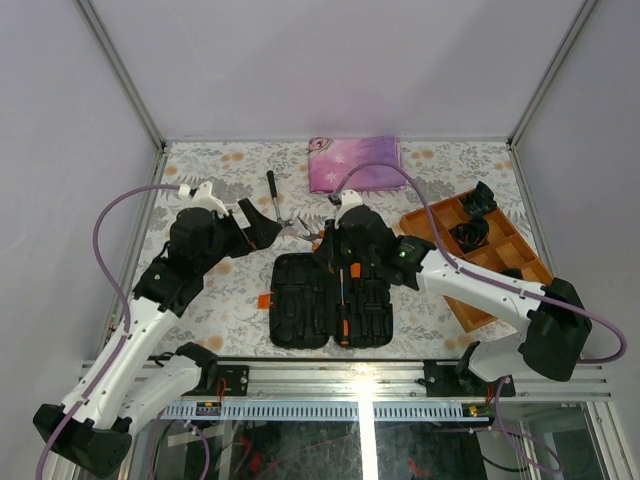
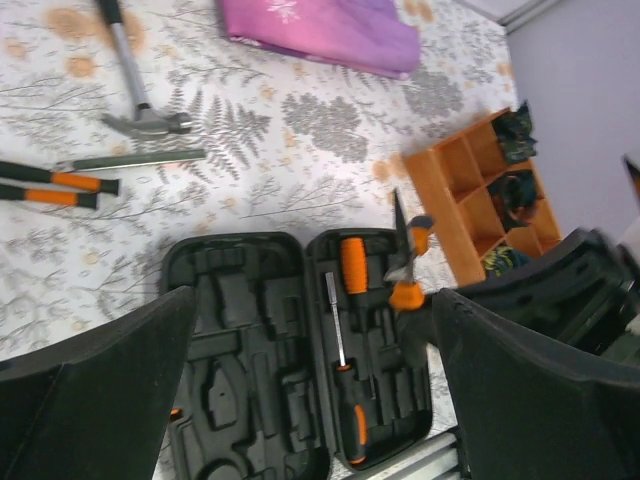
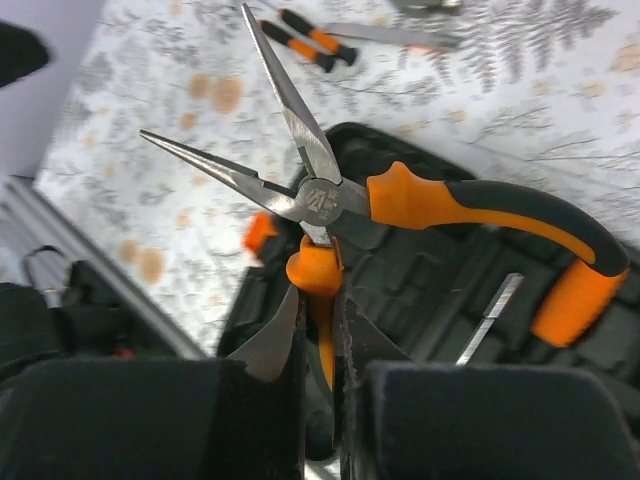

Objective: Sort the tools into containers
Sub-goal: Place the pliers in the storage box.

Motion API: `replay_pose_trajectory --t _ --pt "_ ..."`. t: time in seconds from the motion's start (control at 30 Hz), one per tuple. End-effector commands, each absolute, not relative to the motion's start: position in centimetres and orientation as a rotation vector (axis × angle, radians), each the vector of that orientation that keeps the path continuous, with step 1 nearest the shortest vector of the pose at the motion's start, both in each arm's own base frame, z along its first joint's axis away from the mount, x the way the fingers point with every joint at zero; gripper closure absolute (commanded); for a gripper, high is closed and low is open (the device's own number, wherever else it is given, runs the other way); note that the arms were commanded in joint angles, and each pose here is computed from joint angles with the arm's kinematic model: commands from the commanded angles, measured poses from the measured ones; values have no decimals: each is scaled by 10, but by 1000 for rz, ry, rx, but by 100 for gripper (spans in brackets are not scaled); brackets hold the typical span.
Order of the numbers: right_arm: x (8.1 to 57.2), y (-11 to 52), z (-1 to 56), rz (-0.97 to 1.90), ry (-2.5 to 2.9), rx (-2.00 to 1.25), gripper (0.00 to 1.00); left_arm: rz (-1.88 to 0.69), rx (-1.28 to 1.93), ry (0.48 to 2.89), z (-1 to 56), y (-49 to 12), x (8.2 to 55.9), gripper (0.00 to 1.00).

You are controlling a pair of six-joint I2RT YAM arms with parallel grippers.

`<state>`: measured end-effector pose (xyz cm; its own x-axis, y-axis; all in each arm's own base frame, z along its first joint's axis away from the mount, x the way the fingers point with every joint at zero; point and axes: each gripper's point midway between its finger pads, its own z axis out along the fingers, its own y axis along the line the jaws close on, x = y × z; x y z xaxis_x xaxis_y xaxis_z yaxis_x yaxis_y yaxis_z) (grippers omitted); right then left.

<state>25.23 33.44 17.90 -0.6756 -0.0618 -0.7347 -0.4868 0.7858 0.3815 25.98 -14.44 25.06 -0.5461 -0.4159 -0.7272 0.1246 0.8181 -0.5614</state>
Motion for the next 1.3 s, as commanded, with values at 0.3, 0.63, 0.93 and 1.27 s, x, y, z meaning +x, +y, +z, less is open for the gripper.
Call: replay_pose_trajectory --t 0.3,0.63,0.93,1.27 --pt "224 385 268 1222 2015 -52 100 -890 -175 1938 274 -187 273 5" --pt "215 395 287 1390 1967 -3 100 -899 -149 1946 267 -208 270 33" --pt "208 397 297 1493 1927 24 100 -866 -187 1915 269 -207 271 67" --pt "202 394 294 1506 1923 -11 99 -839 -163 1927 265 -209 270 100"
